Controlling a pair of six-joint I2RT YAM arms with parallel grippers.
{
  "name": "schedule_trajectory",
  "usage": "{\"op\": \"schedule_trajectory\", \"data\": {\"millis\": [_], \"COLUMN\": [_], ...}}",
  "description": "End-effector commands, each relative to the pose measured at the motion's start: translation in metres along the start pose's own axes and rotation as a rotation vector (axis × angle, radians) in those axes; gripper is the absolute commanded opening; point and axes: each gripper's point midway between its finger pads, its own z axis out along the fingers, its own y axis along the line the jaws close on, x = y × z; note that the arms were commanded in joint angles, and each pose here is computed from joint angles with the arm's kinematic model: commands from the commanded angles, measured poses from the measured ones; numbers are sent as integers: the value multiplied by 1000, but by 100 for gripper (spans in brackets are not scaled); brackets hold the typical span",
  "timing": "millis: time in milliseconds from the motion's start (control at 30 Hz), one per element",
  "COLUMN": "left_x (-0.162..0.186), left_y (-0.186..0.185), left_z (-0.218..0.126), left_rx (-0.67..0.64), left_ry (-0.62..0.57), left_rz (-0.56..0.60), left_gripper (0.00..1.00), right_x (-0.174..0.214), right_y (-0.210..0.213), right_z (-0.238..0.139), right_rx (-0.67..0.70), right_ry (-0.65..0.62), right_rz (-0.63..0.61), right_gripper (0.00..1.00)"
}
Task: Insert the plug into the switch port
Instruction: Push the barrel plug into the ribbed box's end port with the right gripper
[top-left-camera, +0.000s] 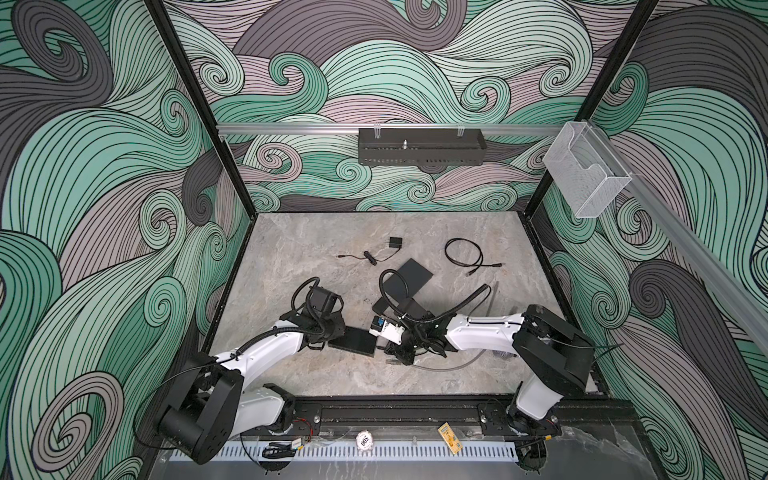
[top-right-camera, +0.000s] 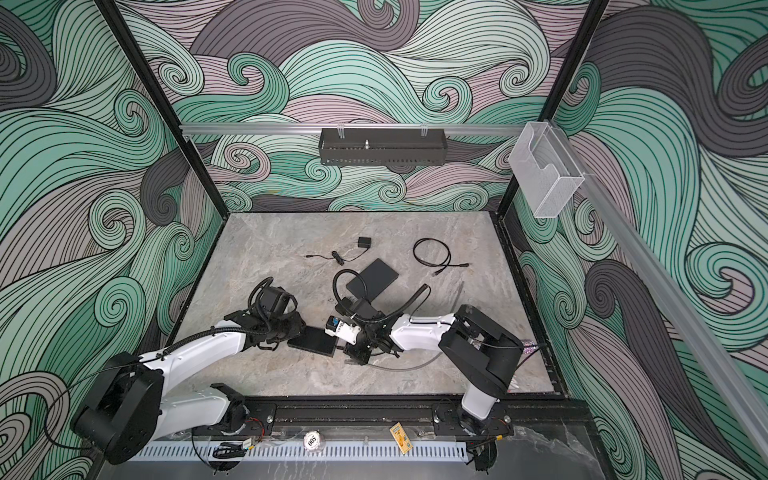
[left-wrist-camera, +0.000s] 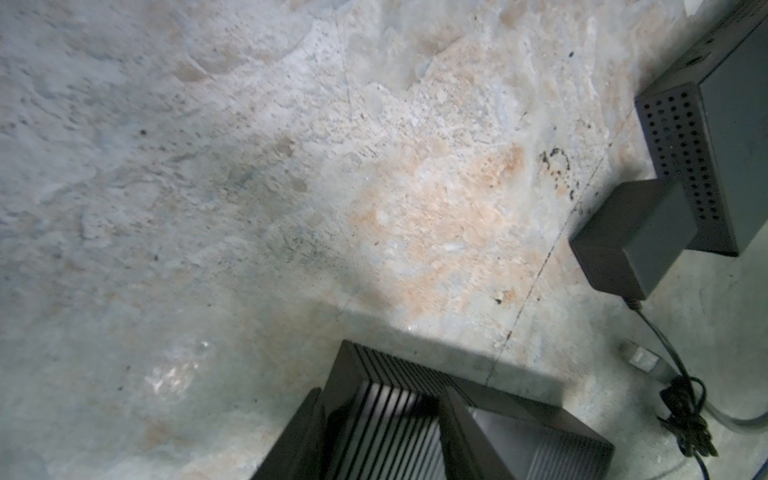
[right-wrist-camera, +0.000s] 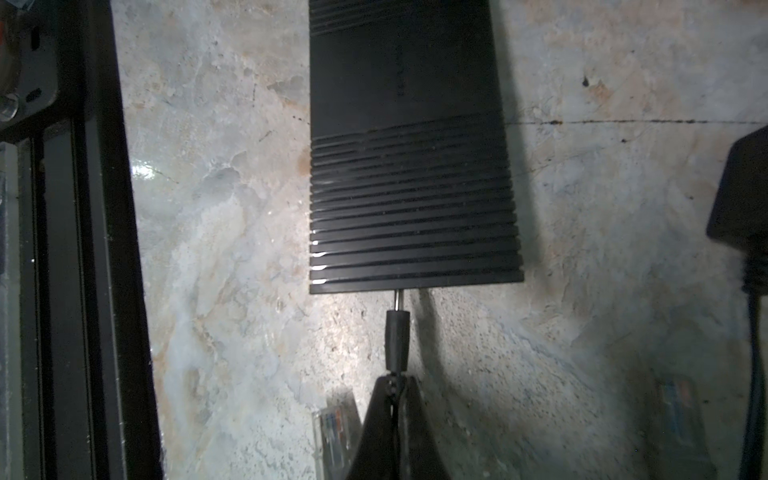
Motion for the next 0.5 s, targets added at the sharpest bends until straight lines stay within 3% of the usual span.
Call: {"op": "schedule_trajectory", "data": {"millis": [0,467], "left_x": [23,34], "left_y": [11,6], "left_z": [5,12], "left_rx": [-28,24], "left_ry": [87,123], "left_rz": [2,-20], "left_gripper": [44,40], "right_x": [-20,-24], "right_y": [0,-10], "right_z": [-3,12], "right_rx": [12,30], "right_ry": [-69,-62], "right_rz": [-20,-7], "right_gripper": [0,0]}}
